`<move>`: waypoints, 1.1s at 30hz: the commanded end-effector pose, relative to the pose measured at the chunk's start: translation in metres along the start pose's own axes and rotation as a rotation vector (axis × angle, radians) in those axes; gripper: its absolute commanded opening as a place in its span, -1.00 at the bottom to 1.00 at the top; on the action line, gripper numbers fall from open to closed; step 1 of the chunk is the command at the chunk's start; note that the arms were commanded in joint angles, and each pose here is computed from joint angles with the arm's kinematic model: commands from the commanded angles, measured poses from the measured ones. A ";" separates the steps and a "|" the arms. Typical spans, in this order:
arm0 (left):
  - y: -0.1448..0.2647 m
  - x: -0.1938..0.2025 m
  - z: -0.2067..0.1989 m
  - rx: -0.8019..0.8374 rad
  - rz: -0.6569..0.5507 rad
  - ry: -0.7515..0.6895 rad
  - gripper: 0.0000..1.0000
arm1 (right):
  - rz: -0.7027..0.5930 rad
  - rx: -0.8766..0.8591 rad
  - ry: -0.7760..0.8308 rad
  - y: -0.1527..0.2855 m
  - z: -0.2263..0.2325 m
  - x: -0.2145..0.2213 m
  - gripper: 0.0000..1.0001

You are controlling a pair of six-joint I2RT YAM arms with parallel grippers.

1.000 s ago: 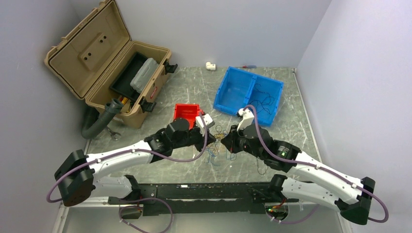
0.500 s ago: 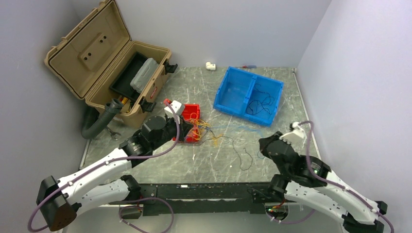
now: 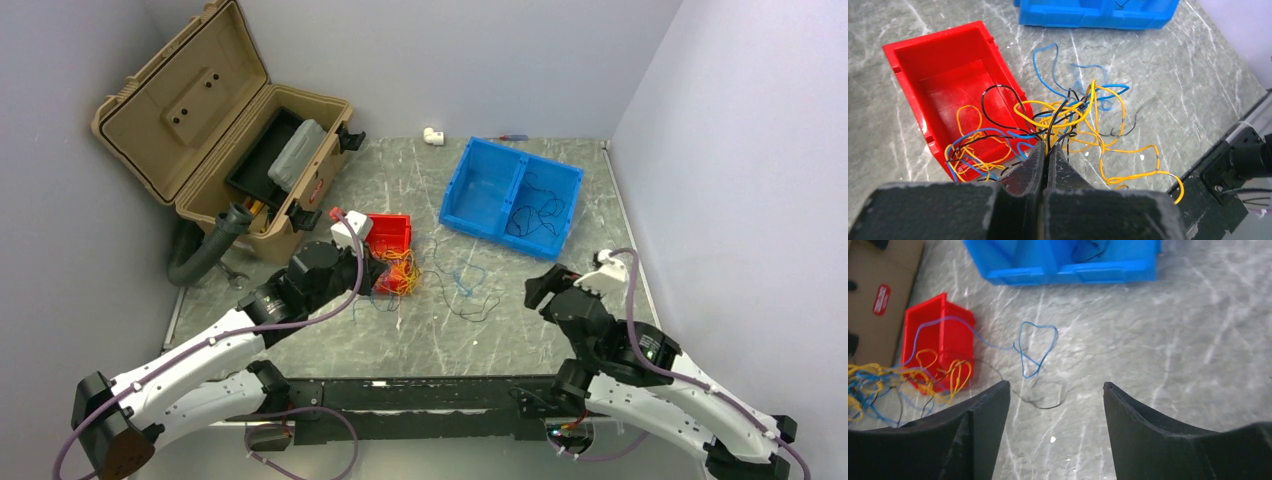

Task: Untangle the cables
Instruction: Untie the cable.

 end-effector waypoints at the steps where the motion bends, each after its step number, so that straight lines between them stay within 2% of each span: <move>1: 0.006 -0.019 -0.024 0.140 -0.032 -0.034 -1.00 | 0.049 -0.267 0.191 -0.002 0.053 0.008 0.51; 5: 0.007 -0.020 -0.038 0.231 -0.014 -0.067 -1.00 | 0.134 -0.495 0.360 -0.003 0.095 0.033 0.60; 8: 0.009 -0.020 -0.046 0.281 -0.003 -0.082 -1.00 | 0.150 -0.569 0.425 -0.010 0.115 0.045 0.58; 12: 0.012 -0.018 -0.055 0.352 0.014 -0.098 -1.00 | 0.137 -0.760 0.469 -0.008 0.150 0.055 0.51; 18: 0.013 -0.013 -0.064 0.416 0.044 -0.109 -1.00 | 0.086 -1.121 0.488 0.027 0.192 0.052 0.53; 25: 0.014 -0.011 -0.075 0.495 0.065 -0.117 -1.00 | 0.082 -1.103 0.546 0.021 0.203 0.048 0.44; 29: 0.015 -0.006 -0.083 0.570 0.081 -0.133 -1.00 | 0.072 -1.047 0.535 0.012 0.202 0.047 0.13; 30: 0.014 -0.005 -0.084 0.581 0.091 -0.135 -1.00 | 0.067 -1.038 0.528 0.011 0.201 0.046 -0.03; 33: 0.011 -0.005 -0.083 0.562 0.099 -0.130 -1.00 | 0.046 -0.981 0.483 0.006 0.195 0.042 -0.79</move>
Point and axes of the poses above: each gripper's point midway between its finger pads, its own y axis back along the fingers, its own z axis along the line the jaws close on, x = y × z, the point moved 3 cm from there along y, back along the fingers, and after that the axes turned 5 degrees about y, right-handed, at the moved point
